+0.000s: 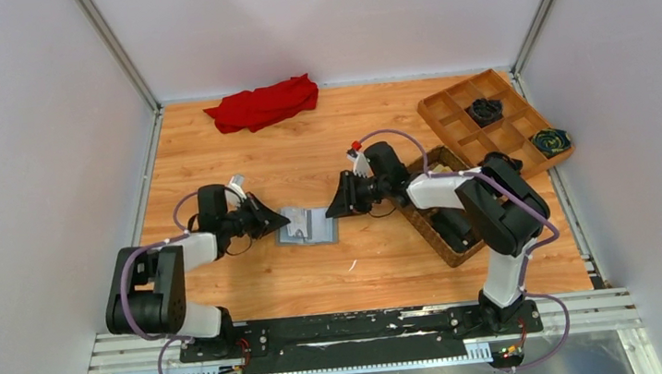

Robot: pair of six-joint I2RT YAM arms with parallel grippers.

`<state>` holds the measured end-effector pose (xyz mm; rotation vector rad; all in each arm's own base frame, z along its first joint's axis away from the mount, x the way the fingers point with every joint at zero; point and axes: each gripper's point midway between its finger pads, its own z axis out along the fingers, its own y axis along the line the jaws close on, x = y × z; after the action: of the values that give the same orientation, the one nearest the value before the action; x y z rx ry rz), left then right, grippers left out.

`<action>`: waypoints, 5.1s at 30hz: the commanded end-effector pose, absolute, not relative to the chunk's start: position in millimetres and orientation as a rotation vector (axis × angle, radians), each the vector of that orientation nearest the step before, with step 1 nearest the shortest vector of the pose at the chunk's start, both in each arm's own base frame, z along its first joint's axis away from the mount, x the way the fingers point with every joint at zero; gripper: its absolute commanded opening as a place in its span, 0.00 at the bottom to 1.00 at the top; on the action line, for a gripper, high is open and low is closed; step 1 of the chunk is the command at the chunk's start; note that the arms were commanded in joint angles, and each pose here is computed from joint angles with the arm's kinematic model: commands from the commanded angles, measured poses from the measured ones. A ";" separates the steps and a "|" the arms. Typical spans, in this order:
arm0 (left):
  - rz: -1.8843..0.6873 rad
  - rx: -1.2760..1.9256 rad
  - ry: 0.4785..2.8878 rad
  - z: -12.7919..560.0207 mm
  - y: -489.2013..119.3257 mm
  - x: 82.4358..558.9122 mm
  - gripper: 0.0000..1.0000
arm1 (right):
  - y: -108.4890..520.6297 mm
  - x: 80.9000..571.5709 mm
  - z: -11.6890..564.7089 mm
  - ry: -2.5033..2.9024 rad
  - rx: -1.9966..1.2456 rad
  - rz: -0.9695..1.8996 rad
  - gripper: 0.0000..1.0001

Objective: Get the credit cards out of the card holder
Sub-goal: Remove the credit card from the card holder, then place the credit card in the storage box.

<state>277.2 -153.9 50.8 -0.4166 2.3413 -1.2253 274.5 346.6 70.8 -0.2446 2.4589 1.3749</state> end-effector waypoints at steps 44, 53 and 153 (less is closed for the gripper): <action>-1.464 -0.251 2.128 152.0 -183.7 251.5 0.00 | 388.9 249.4 163.1 1.979 -0.327 2.119 0.44; -1.465 -0.253 2.117 154.9 -183.9 250.0 0.00 | 403.9 239.0 180.3 1.883 -0.389 2.223 0.17; -1.362 -0.302 2.288 104.7 -202.1 264.2 0.55 | 312.6 264.1 141.8 2.438 -0.228 1.057 0.34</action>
<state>253.2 -208.0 125.6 -0.2296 2.2493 -1.4538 284.5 247.2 148.1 -0.2608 2.3803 0.7201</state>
